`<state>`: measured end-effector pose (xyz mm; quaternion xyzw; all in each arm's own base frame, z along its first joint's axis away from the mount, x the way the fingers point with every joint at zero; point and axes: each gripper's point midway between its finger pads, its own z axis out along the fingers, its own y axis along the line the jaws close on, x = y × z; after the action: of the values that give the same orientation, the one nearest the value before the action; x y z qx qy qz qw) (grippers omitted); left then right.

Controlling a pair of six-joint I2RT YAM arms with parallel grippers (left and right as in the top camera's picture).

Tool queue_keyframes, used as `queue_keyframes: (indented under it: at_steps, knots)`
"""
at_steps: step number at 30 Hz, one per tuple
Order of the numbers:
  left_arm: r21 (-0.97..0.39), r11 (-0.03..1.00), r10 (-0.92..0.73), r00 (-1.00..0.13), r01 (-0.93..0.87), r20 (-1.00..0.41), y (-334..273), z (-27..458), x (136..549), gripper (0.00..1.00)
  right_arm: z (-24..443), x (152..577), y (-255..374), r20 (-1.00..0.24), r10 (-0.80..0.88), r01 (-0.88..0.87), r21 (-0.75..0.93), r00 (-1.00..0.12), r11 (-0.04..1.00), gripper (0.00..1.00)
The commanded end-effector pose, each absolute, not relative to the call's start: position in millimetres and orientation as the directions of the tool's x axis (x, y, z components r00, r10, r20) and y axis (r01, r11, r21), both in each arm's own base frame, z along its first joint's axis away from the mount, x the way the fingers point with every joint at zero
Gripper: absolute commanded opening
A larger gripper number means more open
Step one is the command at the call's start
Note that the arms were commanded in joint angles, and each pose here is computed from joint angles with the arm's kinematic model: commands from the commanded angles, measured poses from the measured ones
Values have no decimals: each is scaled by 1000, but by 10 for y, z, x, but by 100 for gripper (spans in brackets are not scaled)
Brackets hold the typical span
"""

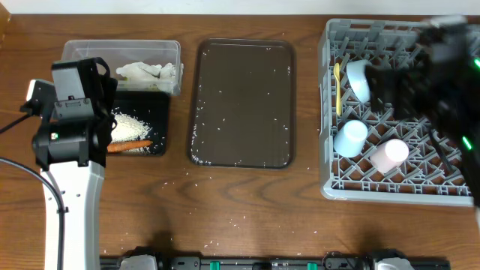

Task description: Sort waste into correct bins and load items into the dishwasher rack

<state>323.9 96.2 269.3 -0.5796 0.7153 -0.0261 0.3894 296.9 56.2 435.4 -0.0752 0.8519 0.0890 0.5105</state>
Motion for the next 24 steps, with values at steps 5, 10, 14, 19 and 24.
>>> queue_keyframes:
  at_steps: [5,10,14,19,24]
  knots:
    - [-481,332,-839,-20,-812,-544,1001,2725,3206,94,4571,2641,468,-920,-73,-209,10,-386,978,99]
    - [-481,332,-839,-20,-812,-544,1001,2725,3206,95,4473,2386,360,-900,-104,-176,-30,-423,984,99]
    - [-481,332,-839,-20,-812,-544,1001,2725,3206,100,4519,2368,305,-920,-103,-150,-48,-378,987,99]
    - [-481,332,-839,-20,-812,-544,1001,2725,3206,100,4552,2518,234,-976,-77,-102,-57,-205,993,99]
    - [-481,332,-839,-20,-812,-544,1001,2726,3207,100,4157,2575,308,-996,-61,-149,-51,-60,988,99]
